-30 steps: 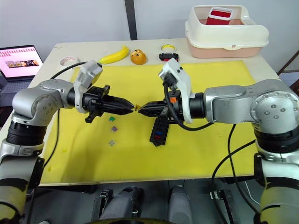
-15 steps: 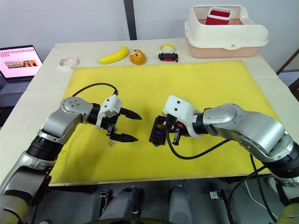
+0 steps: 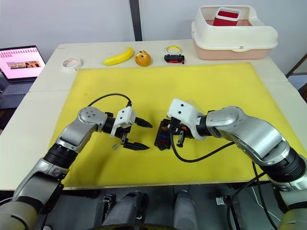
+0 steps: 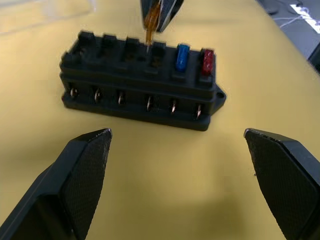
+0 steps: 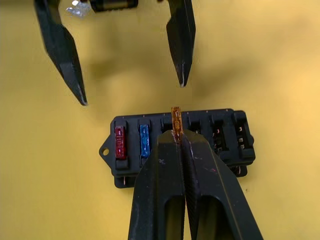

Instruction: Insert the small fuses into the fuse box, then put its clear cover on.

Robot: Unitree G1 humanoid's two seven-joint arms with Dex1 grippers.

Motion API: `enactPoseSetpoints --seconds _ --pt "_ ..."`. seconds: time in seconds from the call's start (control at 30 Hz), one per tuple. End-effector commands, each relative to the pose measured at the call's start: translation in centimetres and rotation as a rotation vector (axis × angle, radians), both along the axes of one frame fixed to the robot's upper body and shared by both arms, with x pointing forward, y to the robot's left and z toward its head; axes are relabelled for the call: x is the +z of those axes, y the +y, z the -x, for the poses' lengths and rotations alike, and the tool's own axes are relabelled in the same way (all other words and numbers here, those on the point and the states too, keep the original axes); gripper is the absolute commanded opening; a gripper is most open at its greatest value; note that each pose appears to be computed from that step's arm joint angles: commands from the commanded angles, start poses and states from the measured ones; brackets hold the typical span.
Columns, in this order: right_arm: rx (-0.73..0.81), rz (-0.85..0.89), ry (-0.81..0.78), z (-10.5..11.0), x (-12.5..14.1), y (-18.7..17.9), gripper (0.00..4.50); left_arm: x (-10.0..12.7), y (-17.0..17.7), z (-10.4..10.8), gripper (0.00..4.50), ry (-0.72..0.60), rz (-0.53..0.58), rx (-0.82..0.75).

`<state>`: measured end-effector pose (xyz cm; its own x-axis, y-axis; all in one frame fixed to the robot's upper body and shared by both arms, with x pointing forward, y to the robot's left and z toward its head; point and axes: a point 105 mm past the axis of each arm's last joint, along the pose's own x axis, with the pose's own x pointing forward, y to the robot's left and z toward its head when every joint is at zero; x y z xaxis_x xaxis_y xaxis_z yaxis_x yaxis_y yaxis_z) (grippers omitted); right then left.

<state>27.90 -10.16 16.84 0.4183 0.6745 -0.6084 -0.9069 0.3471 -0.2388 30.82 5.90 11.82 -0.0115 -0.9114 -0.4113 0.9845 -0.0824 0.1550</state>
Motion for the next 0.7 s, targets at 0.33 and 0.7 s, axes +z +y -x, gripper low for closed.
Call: enactPoseSetpoints --seconds 0.33,0.7 --pt "0.002 -0.011 -0.019 0.04 0.07 0.28 0.00 0.45 -0.95 -0.33 4.46 -0.062 -0.006 -0.035" --pt "0.002 -0.009 -0.021 -0.19 -0.04 0.16 0.00 0.54 -1.09 -0.58 4.46 -0.078 -0.011 -0.036"
